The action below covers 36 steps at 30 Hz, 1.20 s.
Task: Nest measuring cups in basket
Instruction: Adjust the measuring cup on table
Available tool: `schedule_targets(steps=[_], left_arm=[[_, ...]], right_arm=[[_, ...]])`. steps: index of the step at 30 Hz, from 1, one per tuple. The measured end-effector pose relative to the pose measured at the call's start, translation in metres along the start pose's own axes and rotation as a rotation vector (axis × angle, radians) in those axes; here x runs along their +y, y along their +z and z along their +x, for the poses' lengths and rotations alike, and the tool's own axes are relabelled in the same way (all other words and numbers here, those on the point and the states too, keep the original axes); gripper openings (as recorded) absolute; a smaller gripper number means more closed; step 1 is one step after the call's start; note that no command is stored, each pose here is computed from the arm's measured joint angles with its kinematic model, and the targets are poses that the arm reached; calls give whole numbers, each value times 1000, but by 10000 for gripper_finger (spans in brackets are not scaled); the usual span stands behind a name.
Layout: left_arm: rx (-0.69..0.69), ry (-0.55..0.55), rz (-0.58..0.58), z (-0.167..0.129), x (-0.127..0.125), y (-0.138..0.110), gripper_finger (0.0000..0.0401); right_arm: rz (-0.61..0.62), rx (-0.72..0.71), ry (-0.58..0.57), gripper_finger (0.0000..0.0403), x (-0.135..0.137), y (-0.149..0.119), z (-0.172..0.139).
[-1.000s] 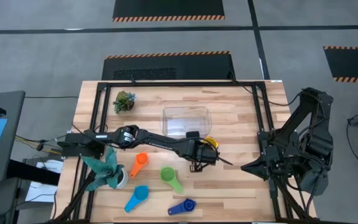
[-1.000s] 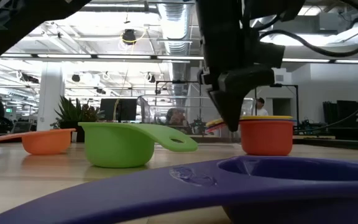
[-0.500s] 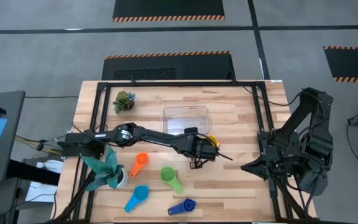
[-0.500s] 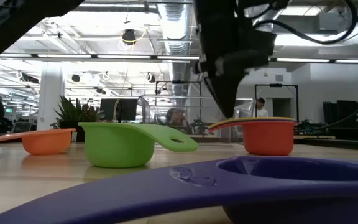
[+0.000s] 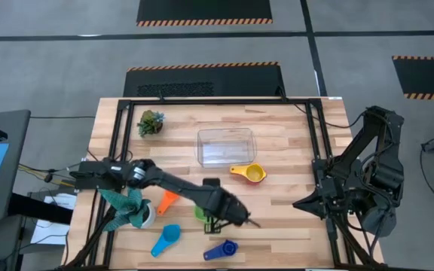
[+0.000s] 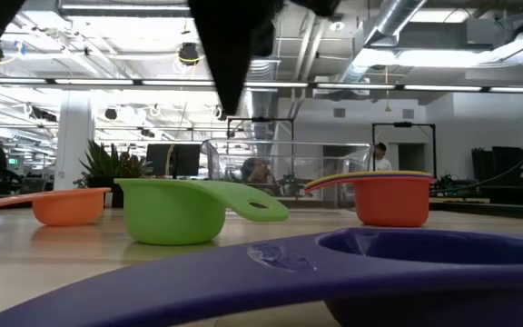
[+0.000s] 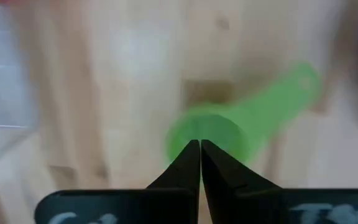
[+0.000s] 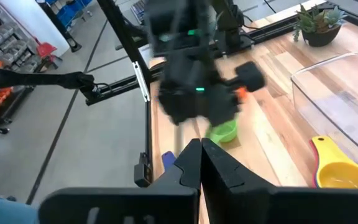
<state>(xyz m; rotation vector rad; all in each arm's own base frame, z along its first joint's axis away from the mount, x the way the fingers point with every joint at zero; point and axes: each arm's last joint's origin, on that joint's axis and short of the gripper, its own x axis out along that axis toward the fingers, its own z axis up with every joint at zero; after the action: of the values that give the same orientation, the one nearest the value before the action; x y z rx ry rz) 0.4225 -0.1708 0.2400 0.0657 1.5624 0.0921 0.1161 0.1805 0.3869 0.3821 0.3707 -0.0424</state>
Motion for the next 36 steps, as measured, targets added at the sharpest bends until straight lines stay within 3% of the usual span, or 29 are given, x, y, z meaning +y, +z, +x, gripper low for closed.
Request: schedule_targets(steps=[5,10,13,20,23,27,30,36], left_arm=[[-21,-28,21,-14,-27,-17,23],[-139,45,105,-45,-42,-40,35],[-129,90,95,-45,-39,-52,37],[33,273,-78,-14,12,-102,36],[131,199,-141,13,37,-122,20],[102,66,-180,47,56,-129,3],[109,61,-214,54,68,-130,1],[110,-10,-146,62,77,-122,0]], right_arm=[[-4,26,14,27,0,-1,0],[-30,78,25,27,2,-6,3],[-46,86,16,27,4,-10,5],[-54,95,1,27,9,-16,11],[-25,92,4,27,10,-16,11],[-10,86,8,27,11,-15,11],[10,79,20,27,12,-14,11],[32,70,33,27,14,-13,11]])
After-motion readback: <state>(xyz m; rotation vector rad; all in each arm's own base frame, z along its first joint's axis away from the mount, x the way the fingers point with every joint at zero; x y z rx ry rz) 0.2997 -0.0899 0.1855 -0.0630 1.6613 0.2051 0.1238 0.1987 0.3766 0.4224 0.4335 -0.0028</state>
